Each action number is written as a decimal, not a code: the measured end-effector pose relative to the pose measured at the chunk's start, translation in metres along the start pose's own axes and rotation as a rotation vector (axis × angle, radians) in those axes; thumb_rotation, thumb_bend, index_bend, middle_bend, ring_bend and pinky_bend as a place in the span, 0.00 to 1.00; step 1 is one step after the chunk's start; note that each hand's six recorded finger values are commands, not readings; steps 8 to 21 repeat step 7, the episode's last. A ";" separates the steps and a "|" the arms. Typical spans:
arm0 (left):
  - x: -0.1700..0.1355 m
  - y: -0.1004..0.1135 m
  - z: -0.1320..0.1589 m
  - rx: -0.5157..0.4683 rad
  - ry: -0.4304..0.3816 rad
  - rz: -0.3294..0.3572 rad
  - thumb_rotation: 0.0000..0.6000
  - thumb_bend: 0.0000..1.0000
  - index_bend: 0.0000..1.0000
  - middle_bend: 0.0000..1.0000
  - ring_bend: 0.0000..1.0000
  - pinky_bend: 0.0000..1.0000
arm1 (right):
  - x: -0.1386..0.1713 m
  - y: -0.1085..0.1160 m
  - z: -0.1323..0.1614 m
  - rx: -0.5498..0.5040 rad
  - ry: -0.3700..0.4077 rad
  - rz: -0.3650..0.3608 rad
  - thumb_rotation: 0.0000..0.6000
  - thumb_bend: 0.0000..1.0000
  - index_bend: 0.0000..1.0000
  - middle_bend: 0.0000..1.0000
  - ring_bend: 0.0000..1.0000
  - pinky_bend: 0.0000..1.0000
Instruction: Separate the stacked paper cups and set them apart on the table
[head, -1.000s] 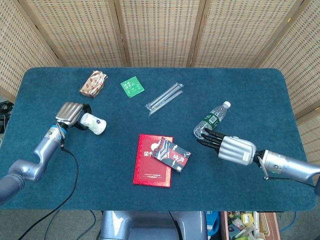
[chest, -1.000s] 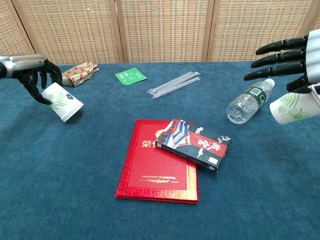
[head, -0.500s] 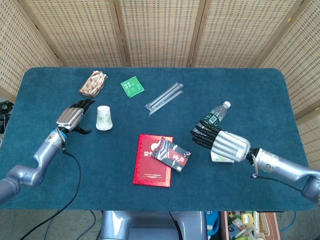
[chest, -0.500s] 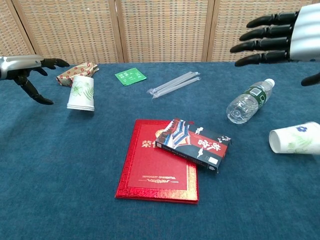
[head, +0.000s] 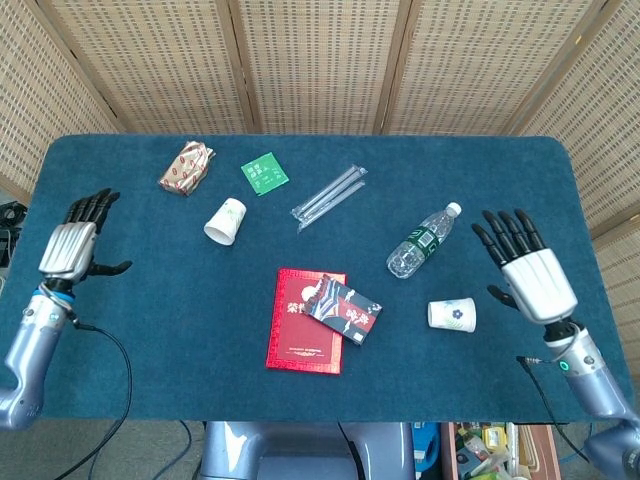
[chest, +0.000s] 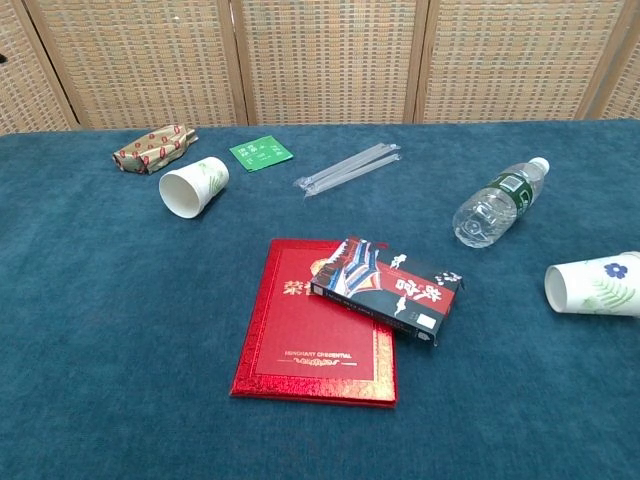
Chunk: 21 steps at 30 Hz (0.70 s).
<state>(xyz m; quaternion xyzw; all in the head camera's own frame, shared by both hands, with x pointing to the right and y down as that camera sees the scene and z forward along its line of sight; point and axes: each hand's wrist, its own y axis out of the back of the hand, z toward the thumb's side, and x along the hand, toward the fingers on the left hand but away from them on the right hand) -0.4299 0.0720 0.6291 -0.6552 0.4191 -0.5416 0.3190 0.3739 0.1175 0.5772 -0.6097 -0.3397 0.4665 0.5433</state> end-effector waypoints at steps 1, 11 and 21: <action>-0.009 0.002 -0.005 0.007 0.021 0.023 1.00 0.18 0.00 0.00 0.00 0.00 | 0.009 -0.006 -0.004 -0.029 -0.046 0.012 1.00 0.00 0.00 0.00 0.00 0.00; -0.046 0.000 -0.019 0.040 0.100 0.053 1.00 0.18 0.00 0.00 0.00 0.00 | 0.036 -0.024 -0.013 -0.133 -0.178 0.045 1.00 0.00 0.00 0.00 0.00 0.00; -0.046 0.000 -0.019 0.040 0.100 0.053 1.00 0.18 0.00 0.00 0.00 0.00 | 0.036 -0.024 -0.013 -0.133 -0.178 0.045 1.00 0.00 0.00 0.00 0.00 0.00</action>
